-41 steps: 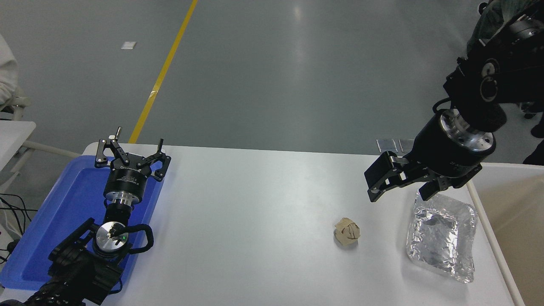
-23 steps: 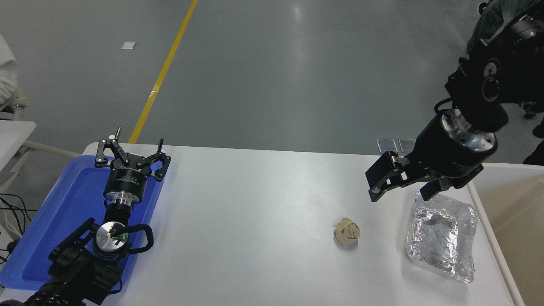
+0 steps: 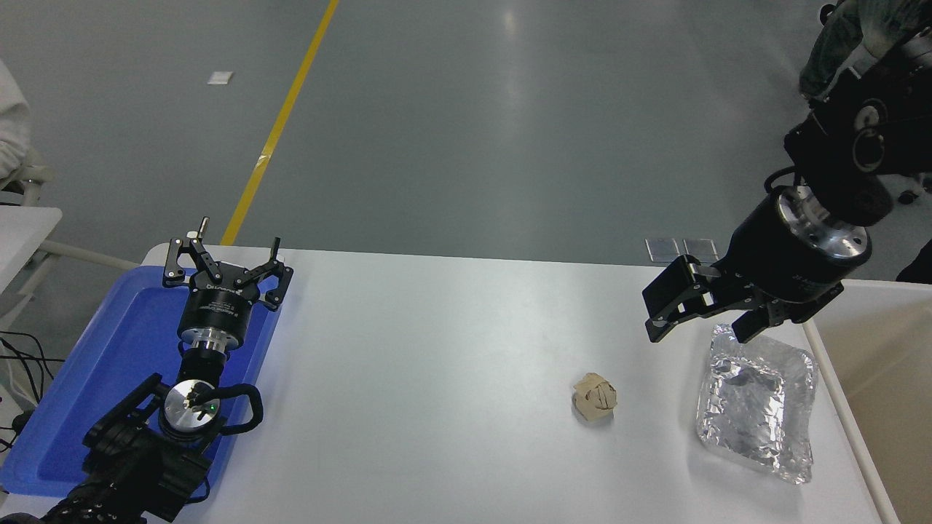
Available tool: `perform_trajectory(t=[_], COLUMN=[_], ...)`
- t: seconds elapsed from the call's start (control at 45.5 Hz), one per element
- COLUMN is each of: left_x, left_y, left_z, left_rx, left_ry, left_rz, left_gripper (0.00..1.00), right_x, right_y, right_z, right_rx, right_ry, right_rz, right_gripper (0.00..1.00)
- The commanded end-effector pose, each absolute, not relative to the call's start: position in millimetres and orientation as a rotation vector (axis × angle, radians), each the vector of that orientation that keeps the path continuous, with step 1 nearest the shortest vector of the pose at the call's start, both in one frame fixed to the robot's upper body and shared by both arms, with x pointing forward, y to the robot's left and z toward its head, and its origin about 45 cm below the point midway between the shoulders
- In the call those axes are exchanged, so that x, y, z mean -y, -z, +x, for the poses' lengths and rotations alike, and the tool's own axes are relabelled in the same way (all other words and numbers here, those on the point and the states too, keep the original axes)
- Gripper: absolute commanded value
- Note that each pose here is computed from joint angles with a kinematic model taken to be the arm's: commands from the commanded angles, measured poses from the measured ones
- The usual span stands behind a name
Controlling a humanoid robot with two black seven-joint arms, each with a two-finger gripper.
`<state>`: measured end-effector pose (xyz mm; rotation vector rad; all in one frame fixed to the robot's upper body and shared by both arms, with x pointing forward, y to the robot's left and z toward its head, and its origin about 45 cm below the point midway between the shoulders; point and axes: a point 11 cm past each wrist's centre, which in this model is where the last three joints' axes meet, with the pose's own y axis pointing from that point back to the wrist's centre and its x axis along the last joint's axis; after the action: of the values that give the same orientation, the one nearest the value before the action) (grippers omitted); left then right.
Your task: Pick up foil plate and place in dustbin
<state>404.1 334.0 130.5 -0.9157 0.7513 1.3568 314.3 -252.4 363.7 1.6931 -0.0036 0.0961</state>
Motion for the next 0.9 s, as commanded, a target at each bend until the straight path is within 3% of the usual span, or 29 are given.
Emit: perform_trajectory(t=[0.0, 0.527, 0.879], left_x=[-334.0, -333.9, -334.0], left_y=[-130.5, -130.6, -130.5], left_z=[404.1, 404.1, 404.1], left_rx=[-0.751, -0.751, -0.751], left_ry=[-1.357, -1.355, -1.357], left_rz=[-0.916, -0.916, -0.916], left_gripper=[1.00, 1.00, 1.00], right_x=[290.2, 432.1, 466.8], right_y=[-347.3, -264.3, -190.6], right_z=[320.9, 343.0, 317.1], right_rx=[0.038, 0.119, 0.117], right_ry=[-0.074, -0.142, -0.137], right_rz=[1.668, 1.422, 1.383], right_gripper=[1.00, 1.00, 1.00])
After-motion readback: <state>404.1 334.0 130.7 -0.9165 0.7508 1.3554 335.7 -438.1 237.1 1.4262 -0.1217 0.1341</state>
